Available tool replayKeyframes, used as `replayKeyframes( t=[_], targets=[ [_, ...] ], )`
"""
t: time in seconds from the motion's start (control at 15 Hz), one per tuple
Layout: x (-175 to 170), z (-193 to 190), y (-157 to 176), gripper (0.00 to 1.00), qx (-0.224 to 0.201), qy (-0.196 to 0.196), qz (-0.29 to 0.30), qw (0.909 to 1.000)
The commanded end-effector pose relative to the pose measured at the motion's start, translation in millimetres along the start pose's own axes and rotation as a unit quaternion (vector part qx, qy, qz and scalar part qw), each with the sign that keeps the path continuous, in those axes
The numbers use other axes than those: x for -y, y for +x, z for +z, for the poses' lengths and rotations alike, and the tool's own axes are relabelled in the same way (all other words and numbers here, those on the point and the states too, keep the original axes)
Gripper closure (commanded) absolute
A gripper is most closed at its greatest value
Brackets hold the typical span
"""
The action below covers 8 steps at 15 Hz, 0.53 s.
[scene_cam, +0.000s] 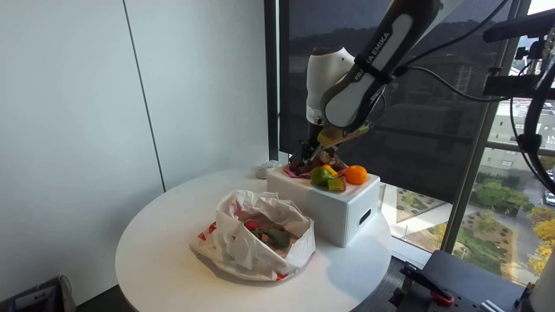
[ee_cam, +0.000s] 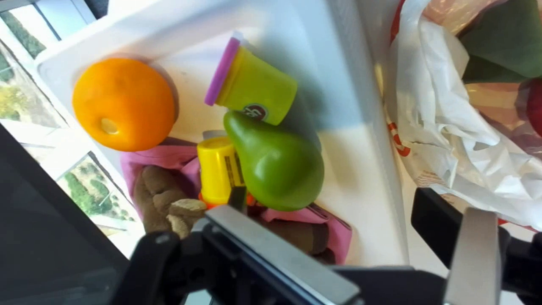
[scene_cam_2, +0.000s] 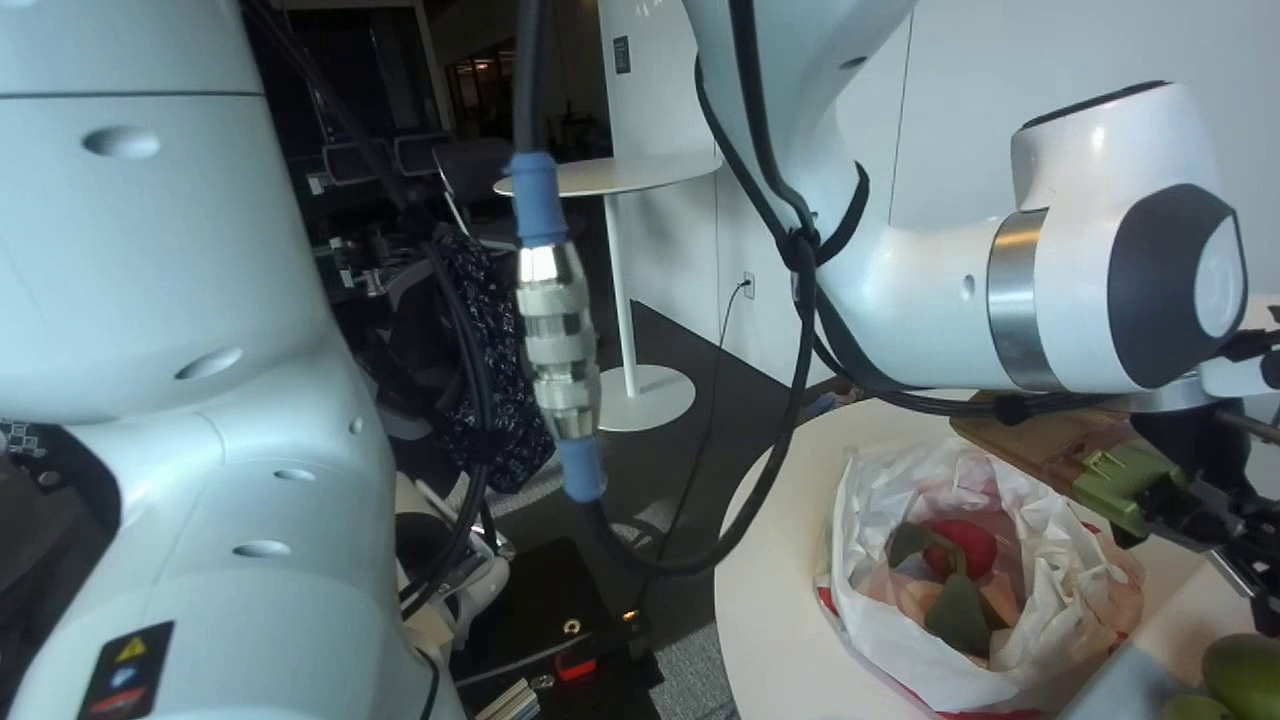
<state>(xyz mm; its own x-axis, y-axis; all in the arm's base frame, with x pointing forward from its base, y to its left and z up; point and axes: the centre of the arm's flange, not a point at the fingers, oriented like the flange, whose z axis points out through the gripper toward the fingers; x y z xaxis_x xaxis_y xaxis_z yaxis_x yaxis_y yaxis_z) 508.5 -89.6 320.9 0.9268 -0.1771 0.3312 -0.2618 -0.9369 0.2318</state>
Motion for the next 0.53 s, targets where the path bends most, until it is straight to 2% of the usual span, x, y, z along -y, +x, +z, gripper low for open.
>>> replayKeyframes(
  t=[0.0,0.47],
  targets=[
    [5.3,10.3,-4.6,0.0,-0.028,-0.049,0.004,0.9984],
    [21.9,47.9,8.4,0.0,-0.04,-0.095,0.011,0.9947]
  ],
)
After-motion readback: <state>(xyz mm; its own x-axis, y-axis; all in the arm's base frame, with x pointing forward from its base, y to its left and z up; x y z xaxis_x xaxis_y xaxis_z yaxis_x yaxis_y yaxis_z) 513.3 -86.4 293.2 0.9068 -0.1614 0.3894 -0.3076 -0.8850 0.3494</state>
